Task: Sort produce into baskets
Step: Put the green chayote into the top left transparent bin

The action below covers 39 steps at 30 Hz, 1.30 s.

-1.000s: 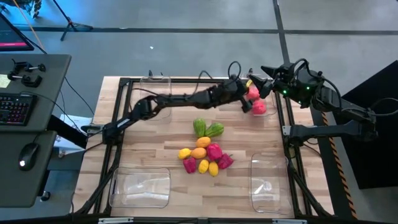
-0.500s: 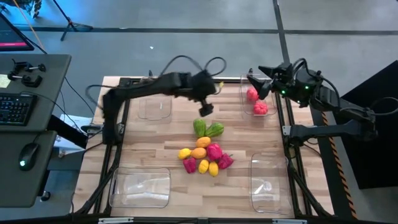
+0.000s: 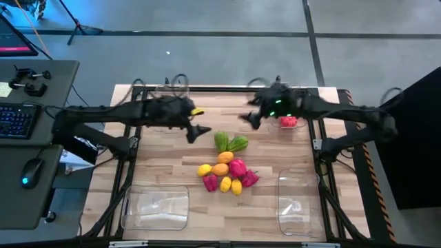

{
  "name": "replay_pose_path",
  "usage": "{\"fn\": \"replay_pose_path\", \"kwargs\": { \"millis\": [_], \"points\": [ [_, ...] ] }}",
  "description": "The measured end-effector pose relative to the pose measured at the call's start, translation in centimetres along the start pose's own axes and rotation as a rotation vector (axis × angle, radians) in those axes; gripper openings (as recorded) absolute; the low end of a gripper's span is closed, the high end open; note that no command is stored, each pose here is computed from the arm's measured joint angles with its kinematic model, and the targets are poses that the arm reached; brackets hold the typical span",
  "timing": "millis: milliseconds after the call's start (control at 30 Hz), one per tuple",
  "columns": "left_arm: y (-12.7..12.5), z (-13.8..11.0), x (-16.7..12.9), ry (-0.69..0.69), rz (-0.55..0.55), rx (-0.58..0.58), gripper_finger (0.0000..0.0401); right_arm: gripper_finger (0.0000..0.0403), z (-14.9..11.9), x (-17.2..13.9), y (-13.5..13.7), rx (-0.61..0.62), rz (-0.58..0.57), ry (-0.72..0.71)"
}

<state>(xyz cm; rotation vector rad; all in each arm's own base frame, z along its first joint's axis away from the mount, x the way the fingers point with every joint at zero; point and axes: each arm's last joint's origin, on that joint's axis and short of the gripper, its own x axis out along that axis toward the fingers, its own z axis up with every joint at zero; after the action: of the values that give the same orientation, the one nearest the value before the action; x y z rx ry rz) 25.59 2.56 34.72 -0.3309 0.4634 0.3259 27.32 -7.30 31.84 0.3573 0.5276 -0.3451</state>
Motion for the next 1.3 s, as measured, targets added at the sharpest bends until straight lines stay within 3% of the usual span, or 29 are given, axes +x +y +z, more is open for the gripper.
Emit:
{"fn": "replay_pose_path", "kwargs": {
  "millis": [333,533,700,1067,1167,1300],
  "points": [
    [0.4,1.1,-5.1,-0.134,-0.073,-0.162,0.0397,0.0385,-4.5,8.0,-0.2,-0.346,0.118,0.336],
    [0.5,1.1,-5.5,-0.141,-0.079,-0.187,0.0397,0.0385,-7.3,10.7,-0.5,-0.420,0.201,0.512],
    [0.4,1.0,-4.9,-0.125,-0.072,-0.184,0.0397,0.0385,-9.2,12.6,-0.4,-0.538,0.188,0.585],
    [0.3,1.0,-4.5,-0.109,-0.075,-0.146,0.0397,0.0379,-11.7,15.2,-0.1,-0.511,0.133,0.645],
    [0.3,1.0,-4.5,-0.108,-0.079,-0.152,0.0397,0.0351,-11.3,14.8,-0.1,-0.492,0.118,0.636],
    [0.4,1.2,-5.5,-0.105,-0.127,-0.154,0.0397,0.0283,-9.0,13.4,0.5,-0.507,0.100,0.578]
  ]
}}
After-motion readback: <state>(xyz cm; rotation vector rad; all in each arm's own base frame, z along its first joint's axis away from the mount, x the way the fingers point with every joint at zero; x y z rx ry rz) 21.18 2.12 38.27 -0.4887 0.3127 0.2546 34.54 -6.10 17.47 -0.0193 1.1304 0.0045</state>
